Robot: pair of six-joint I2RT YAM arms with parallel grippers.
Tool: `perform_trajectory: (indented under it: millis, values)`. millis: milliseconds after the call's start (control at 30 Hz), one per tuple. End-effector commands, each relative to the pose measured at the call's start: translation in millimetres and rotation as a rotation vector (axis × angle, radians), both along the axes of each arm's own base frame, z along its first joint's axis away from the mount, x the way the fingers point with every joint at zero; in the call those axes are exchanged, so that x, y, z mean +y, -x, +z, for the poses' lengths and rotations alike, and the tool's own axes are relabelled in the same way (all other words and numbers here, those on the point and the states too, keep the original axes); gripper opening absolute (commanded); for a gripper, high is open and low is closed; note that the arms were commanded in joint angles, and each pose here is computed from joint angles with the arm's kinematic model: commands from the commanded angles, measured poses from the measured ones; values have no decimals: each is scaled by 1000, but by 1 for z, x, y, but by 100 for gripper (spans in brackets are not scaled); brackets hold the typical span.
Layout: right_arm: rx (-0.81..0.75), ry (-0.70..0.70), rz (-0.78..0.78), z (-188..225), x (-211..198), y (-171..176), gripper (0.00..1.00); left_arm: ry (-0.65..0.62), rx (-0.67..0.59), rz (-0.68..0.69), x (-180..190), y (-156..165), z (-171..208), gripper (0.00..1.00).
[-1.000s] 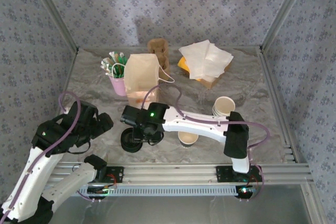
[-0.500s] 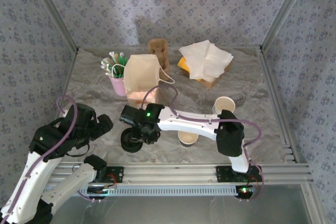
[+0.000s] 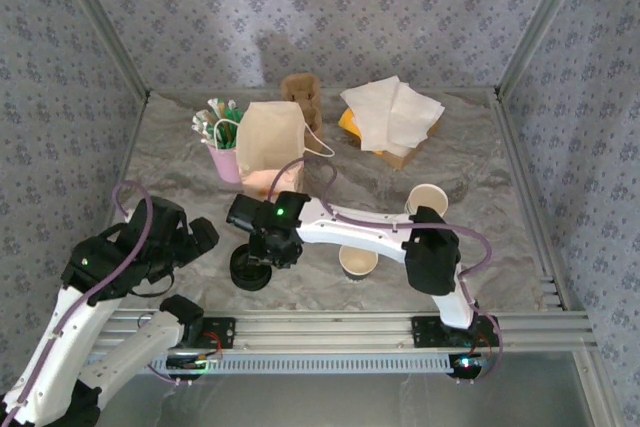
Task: Pack the takeout coffee
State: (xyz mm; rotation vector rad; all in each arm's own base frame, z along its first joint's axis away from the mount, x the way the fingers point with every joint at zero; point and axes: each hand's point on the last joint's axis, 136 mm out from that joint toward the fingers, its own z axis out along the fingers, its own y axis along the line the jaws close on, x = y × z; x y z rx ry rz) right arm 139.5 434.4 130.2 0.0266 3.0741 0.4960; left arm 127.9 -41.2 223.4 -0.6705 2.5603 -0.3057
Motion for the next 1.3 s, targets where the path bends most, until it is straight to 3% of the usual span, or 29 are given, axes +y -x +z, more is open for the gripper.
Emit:
perform_trajectory:
  millis: [0,267,400,600,767,933,1267]
  values:
    - [-116,48,-4,33,-15,-9,45,13,-17,-12,-3,-4,4,99]
    - [-209,80,37,87,-39,3,55,-12,-64,-32,-1,-9,25,100]
    - [-291,54,73,139,-60,-2,55,-30,-108,-32,4,-10,44,100]
    - [-420,-46,8,206,-101,-49,55,-36,-261,-77,5,-21,83,100]
    - [-483,-115,-62,230,-122,-99,57,-80,-313,-93,6,-32,103,100]
    - [-571,-136,-44,236,-119,-149,61,-116,-306,-109,4,-41,102,99]
    - [-476,-22,-17,171,-98,-204,56,-105,-288,-115,-4,-49,90,99]
